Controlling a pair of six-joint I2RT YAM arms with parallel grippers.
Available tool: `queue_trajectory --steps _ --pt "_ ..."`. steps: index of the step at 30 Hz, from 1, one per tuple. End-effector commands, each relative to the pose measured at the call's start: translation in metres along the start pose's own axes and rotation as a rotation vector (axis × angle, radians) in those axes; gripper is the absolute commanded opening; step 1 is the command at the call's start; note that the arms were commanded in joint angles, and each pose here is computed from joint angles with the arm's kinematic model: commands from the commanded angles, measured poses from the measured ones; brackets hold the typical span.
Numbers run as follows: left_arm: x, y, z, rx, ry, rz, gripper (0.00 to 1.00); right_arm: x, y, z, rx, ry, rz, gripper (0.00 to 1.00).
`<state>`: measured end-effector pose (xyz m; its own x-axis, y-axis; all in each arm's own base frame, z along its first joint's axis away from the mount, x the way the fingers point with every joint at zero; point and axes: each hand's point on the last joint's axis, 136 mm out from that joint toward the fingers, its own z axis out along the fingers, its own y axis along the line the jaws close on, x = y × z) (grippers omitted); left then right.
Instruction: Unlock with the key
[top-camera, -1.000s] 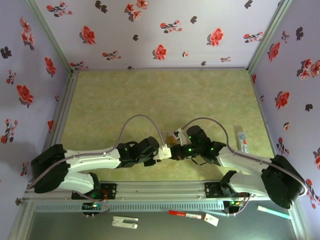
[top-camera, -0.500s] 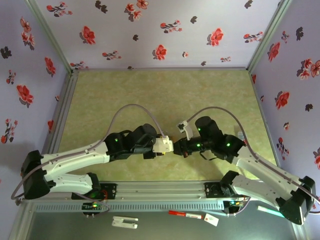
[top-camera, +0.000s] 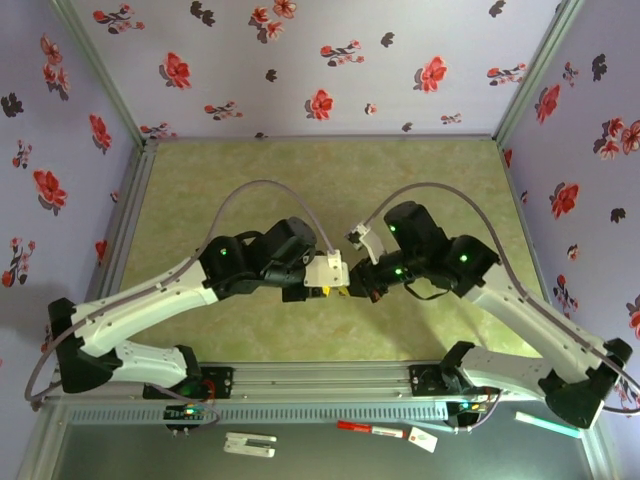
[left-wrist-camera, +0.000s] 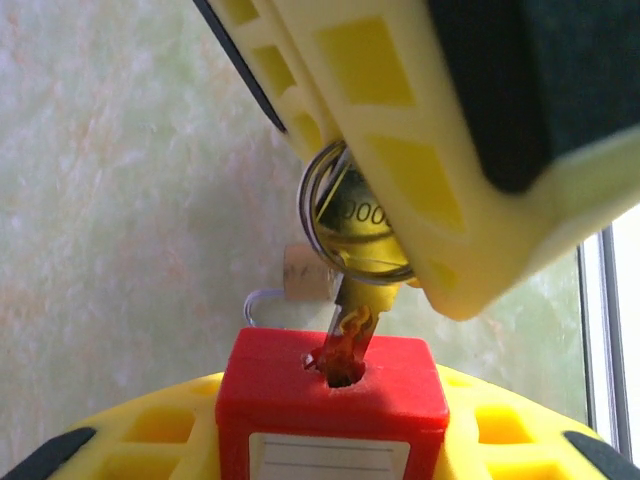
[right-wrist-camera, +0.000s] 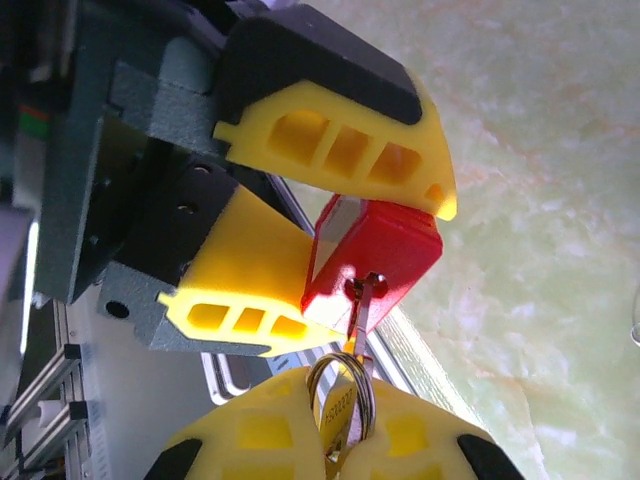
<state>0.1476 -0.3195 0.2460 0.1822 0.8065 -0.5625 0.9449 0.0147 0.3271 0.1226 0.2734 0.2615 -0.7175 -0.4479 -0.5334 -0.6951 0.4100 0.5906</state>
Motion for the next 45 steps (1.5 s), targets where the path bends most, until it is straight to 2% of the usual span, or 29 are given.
queue_trajectory --steps 1,3,7,9,11,14,16,21,28,30,37,43,45 --pt "-0.088 0.015 -0.039 -0.022 -0.330 0.003 0.00 0.016 -0.031 0.033 0.074 0.141 0.080 0.00" --pt "-0.095 0.019 -0.043 -0.042 -0.356 0.007 0.00 0.008 -0.030 0.045 0.052 0.132 0.103 0.00" --pt "-0.109 0.015 -0.051 0.009 -0.427 -0.004 0.00 -0.009 -0.023 0.045 0.069 0.034 -0.011 0.00" --pt "-0.112 0.015 -0.050 0.007 -0.447 -0.005 0.00 -0.023 -0.020 0.048 0.015 -0.033 0.059 0.00" --pt "-0.106 0.018 -0.046 -0.026 -0.441 -0.011 0.00 -0.025 -0.022 0.053 -0.033 -0.013 0.131 0.00" --pt "-0.091 0.019 -0.038 -0.023 -0.421 -0.063 0.00 -0.019 -0.034 0.053 0.011 0.031 0.171 0.00" --pt "-0.081 0.017 -0.032 0.012 -0.403 -0.105 0.00 -0.016 -0.039 0.049 0.033 0.042 0.185 0.05" --pt "-0.048 0.013 -0.004 0.050 -0.298 -0.186 0.00 -0.010 -0.051 0.046 0.075 0.064 0.247 0.09" --pt "-0.007 0.005 0.030 0.083 -0.193 -0.248 0.00 -0.001 -0.059 0.049 0.057 0.079 0.325 0.11" --pt "0.000 0.004 0.035 0.091 -0.175 -0.259 0.00 -0.001 -0.062 0.047 0.064 0.078 0.330 0.11" --pt "0.026 -0.005 0.058 0.121 -0.094 -0.295 0.00 -0.001 -0.070 0.048 0.057 0.088 0.366 0.23" --pt "0.038 -0.008 0.070 0.133 -0.060 -0.322 0.00 0.001 -0.079 0.050 0.067 0.093 0.425 0.25" --pt "0.042 -0.008 0.073 0.134 -0.049 -0.329 0.00 0.002 -0.081 0.049 0.069 0.091 0.439 0.28"
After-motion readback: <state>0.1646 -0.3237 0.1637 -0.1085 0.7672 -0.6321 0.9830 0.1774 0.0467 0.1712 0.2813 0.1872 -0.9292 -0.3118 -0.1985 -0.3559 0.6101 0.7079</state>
